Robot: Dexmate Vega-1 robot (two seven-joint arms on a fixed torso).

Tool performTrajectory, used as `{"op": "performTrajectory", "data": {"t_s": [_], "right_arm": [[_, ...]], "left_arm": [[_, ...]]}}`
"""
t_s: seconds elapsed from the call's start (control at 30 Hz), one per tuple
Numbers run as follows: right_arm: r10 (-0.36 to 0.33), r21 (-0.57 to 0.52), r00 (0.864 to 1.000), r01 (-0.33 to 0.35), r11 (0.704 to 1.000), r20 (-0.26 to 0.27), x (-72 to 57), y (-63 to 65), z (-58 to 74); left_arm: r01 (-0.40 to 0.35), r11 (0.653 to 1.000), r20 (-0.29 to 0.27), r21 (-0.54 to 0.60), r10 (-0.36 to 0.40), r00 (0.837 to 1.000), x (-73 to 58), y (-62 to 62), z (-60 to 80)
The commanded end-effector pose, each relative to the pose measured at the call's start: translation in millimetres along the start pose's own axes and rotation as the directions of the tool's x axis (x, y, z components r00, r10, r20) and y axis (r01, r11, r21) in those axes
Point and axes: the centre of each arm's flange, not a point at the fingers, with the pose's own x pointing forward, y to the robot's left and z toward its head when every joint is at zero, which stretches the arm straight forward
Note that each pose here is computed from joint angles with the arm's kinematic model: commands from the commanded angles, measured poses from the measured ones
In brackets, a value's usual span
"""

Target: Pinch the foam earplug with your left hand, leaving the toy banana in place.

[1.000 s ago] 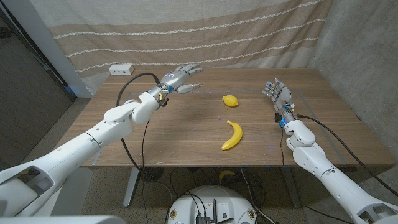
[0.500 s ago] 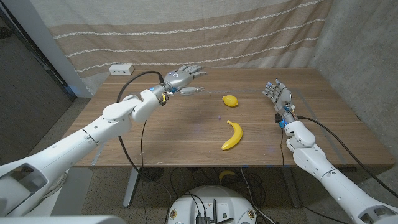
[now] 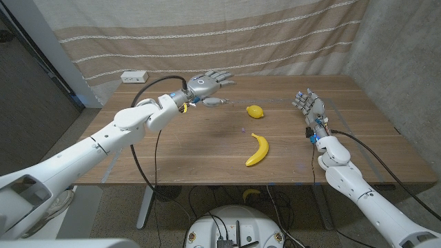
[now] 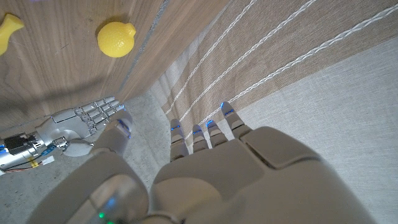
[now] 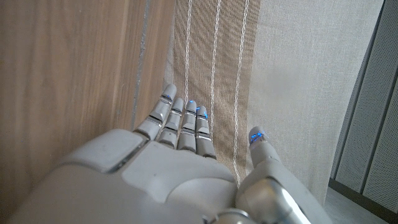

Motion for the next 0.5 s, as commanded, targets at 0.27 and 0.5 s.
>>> {"op": "performTrajectory", "data": {"t_s": [0.27, 0.5], "right_arm": [[-0.017, 0.003, 1.000, 0.017, 1.000, 0.001, -8.3, -4.0, -0.3], [-0.019, 0.005, 1.000, 0.019, 1.000, 0.000, -8.9, -6.0, -0.6]], "left_arm": [[0.067, 0.980, 0.122, 0.187, -0.090, 0.988, 17.6, 19.5, 13.5], [0.047, 0.969, 0.128, 0.242, -0.080, 0.988, 23.1, 25.4, 17.2]]}}
